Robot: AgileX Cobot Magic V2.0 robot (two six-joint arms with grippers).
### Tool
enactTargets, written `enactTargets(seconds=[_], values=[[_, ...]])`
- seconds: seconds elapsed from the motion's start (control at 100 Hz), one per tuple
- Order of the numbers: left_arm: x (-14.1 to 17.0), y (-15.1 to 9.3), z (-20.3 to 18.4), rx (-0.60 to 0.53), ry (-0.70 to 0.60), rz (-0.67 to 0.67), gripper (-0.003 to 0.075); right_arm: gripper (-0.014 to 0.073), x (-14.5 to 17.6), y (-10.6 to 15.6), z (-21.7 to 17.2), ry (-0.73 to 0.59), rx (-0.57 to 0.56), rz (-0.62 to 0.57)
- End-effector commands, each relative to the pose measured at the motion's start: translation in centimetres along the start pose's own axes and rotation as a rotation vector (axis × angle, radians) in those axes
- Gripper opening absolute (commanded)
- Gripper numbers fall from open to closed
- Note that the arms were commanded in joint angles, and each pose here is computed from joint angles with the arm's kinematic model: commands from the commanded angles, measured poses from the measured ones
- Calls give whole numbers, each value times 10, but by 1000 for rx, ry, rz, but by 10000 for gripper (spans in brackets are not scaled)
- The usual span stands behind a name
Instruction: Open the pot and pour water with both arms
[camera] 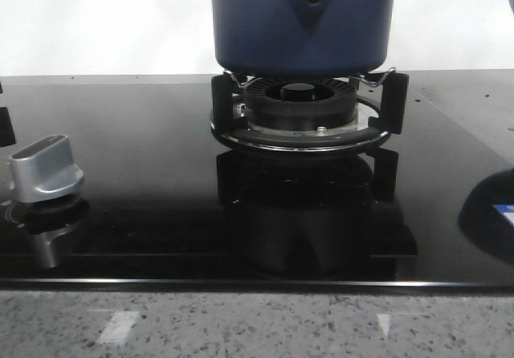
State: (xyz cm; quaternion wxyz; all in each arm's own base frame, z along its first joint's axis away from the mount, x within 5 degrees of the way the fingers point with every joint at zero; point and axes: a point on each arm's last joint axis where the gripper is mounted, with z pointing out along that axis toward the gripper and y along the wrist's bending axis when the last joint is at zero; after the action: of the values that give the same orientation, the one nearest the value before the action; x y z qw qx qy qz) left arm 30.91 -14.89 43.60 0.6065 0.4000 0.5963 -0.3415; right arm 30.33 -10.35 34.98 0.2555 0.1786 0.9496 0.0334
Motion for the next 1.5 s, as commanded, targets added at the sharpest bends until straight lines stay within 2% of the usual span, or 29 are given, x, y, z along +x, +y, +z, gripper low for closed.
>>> enactTargets(seconds=[0.0,0.25,0.48,0.55,0.72,0.79,0.98,1.18,1.36,1.49], values=[[-35,-17,-9,9,-135,-14,171,-47,0,-6,-5,-29,-2,29],[-36,-19,-7,15,-136,-15,171,-47,18,-14,26,16,21,42],[-36,-19,-7,15,-136,-15,171,-29,23,-16,33,24,31,41],[-36,-19,-7,15,-136,-15,171,43,24,-16,33,31,31,42],[-35,-19,-7,15,-135,-16,171,338,26,-17,30,48,50,26],[-32,-18,-4,28,-127,-21,171,393,24,-18,23,38,72,6],[-16,-16,10,88,-95,-54,171,395,14,-9,-26,-99,66,-14],[5,-21,35,146,-42,-84,171,395,20,0,-79,-242,61,-34],[26,-23,57,182,-10,-38,171,395,27,4,-98,-296,54,-38],[36,-19,64,169,8,-34,171,395,29,5,-103,-310,52,-40]])
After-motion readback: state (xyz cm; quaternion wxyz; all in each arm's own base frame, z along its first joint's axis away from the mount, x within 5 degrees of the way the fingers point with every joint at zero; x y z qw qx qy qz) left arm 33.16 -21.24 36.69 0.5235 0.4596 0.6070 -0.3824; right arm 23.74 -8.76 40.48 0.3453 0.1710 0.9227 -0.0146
